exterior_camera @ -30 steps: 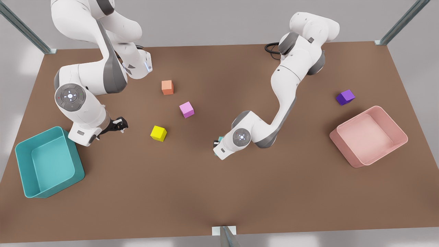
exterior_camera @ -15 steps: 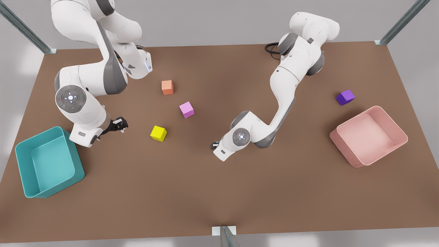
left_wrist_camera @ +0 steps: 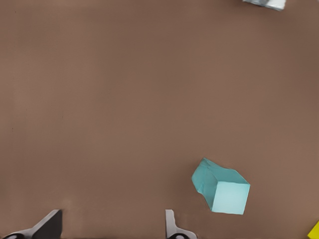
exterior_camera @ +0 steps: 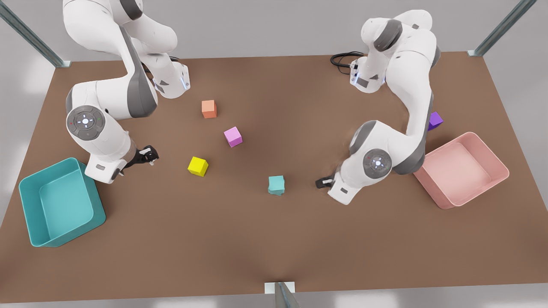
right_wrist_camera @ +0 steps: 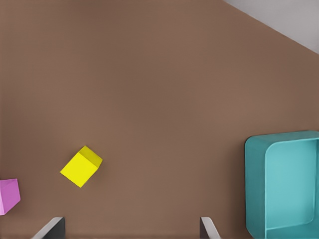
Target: Stack the two blue cubes on top of each other
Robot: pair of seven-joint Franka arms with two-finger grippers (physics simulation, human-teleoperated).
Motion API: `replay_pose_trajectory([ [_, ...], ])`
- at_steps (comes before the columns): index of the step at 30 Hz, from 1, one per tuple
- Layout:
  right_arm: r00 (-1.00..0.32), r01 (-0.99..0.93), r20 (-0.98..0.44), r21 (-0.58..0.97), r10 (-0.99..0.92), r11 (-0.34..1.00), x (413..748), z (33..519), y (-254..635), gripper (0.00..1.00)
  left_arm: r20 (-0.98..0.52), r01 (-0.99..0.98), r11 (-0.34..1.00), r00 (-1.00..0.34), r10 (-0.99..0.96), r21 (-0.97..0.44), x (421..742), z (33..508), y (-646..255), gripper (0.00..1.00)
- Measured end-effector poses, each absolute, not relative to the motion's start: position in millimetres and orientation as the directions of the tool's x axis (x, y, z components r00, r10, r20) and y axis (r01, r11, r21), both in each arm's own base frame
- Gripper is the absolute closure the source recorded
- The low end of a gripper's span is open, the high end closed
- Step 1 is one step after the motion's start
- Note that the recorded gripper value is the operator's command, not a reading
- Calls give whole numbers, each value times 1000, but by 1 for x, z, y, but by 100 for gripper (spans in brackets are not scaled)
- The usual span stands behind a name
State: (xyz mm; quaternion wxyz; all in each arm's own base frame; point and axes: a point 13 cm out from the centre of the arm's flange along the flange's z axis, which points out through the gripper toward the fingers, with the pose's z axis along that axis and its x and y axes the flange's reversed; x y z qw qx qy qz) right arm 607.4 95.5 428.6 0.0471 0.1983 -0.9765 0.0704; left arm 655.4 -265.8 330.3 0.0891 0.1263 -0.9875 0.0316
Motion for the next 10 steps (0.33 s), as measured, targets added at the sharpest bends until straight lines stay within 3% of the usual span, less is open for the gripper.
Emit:
replay_pose_trajectory([
  [2,-928,-368,118,-126,-354,921,603,438,87,0,215,-317,948,-924,-315,26,656,363,-159,0],
  [4,-938,-339,121,-131,-324,932,600,444,76,0,235,-288,937,-914,-330,197,588,377,-111,0],
  [6,-944,-320,125,-133,-305,938,599,446,71,0,236,-261,947,-924,-302,188,552,408,-98,0],
  [10,-947,-306,142,-135,-287,943,596,442,70,0,292,-174,976,-934,-206,131,528,426,-100,0],
])
